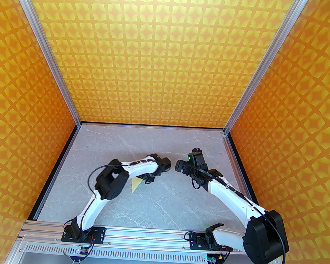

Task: Fold a paper plane with a square sheet of paper (fold left side to right side)

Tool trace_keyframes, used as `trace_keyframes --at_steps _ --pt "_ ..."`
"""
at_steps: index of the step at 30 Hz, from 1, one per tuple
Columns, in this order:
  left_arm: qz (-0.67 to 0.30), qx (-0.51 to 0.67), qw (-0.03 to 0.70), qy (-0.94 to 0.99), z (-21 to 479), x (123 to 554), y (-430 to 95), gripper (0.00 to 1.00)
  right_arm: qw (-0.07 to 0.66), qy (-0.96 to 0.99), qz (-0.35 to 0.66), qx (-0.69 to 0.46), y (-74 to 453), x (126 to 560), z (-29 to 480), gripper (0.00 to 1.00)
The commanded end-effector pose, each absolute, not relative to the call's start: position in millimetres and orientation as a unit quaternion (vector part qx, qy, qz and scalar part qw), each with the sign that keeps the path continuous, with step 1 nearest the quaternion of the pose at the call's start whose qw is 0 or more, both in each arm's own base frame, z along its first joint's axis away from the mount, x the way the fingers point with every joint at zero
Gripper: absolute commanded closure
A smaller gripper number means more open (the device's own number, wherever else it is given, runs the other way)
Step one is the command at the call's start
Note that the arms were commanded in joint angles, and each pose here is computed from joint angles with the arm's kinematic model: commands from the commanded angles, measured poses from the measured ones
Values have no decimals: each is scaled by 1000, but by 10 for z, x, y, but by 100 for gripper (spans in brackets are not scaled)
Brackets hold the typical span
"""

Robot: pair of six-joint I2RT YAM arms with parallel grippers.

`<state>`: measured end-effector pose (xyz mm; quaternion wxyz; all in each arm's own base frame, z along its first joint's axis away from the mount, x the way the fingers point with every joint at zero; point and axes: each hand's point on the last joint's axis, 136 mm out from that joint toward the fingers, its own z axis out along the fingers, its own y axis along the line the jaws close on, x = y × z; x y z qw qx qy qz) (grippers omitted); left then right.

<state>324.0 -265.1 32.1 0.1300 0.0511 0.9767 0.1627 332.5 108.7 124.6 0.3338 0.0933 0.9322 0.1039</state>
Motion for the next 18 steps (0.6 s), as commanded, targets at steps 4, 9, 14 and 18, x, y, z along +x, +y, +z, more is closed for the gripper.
trace_keyframes --at_steps 4,9,14,18 --pt "-38 16 159 986 752 3269 -2968 45 294 919 259 46 1675 3322 1166 19" --pt "-126 10 160 979 819 3234 -2782 59 256 905 336 45 2076 3289 1020 37" --pt "-174 8 143 974 722 3176 -2582 82 235 906 350 30 2412 3261 927 42" --pt "-156 6 125 980 550 3141 -2456 86 216 905 365 22 2641 3234 857 45"
